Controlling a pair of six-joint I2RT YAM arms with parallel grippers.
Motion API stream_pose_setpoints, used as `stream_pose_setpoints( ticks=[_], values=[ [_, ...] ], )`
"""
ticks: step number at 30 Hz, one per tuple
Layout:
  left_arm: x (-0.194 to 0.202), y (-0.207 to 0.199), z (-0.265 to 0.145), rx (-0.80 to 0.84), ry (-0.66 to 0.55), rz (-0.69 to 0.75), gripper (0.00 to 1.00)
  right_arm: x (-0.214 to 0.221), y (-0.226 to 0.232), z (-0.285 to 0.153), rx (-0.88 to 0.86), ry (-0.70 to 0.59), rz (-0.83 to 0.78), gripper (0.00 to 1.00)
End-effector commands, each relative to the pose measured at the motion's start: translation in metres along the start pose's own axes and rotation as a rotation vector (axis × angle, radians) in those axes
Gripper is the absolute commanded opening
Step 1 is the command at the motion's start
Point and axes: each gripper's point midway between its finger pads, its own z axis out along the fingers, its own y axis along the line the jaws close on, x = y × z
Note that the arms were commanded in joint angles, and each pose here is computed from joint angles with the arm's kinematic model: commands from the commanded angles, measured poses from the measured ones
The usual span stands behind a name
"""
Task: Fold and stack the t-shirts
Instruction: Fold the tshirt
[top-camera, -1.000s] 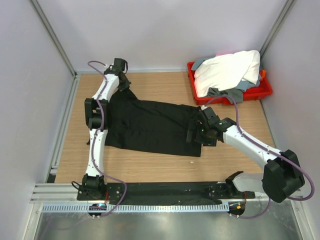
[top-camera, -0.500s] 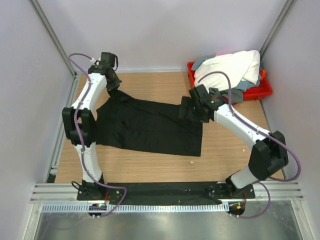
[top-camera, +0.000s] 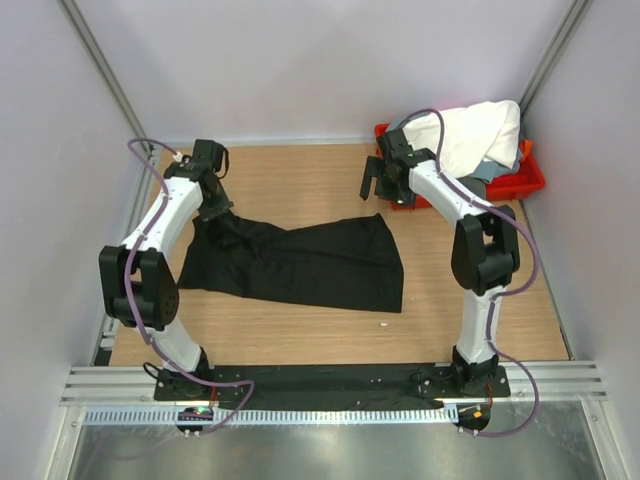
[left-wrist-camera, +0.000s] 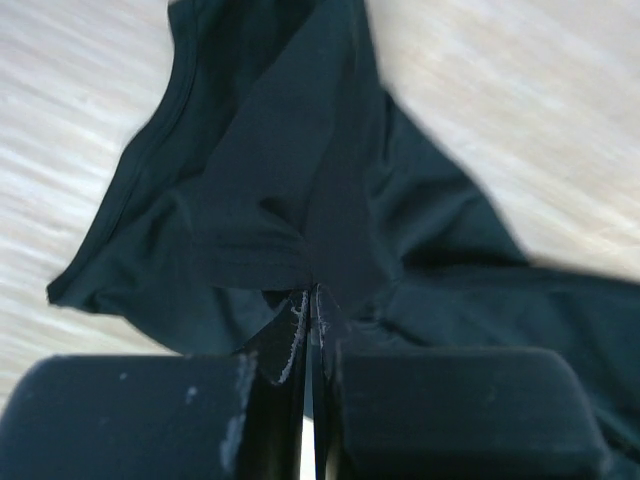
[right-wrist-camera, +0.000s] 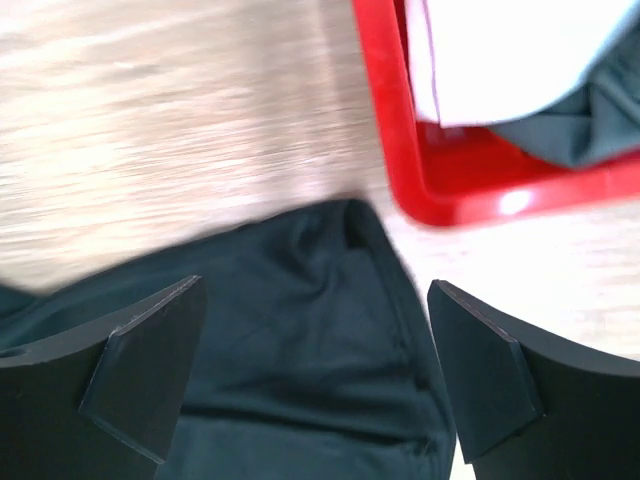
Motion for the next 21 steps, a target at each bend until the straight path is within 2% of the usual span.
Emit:
stream_pose_setpoints(
  ticks=[1, 13, 21],
  values=[
    [0.0, 0.005, -0.003, -0.003, -0.007, 0.036, 0.0, 0.003, 0.0, 0.018, 0.03, 0.045, -0.065, 0.97],
    [0.002, 0.004, 0.002, -0.007, 0.01, 0.05, 0.0, 0.026, -0.004, 0.068, 0.063, 0.133, -0.09, 0.75],
    [0.002, 0.005, 0.004, -0.01, 0.018, 0.047, 0.0, 0.037, -0.009, 0.084, 0.083, 0.16, -0.104, 0.41]
  ],
)
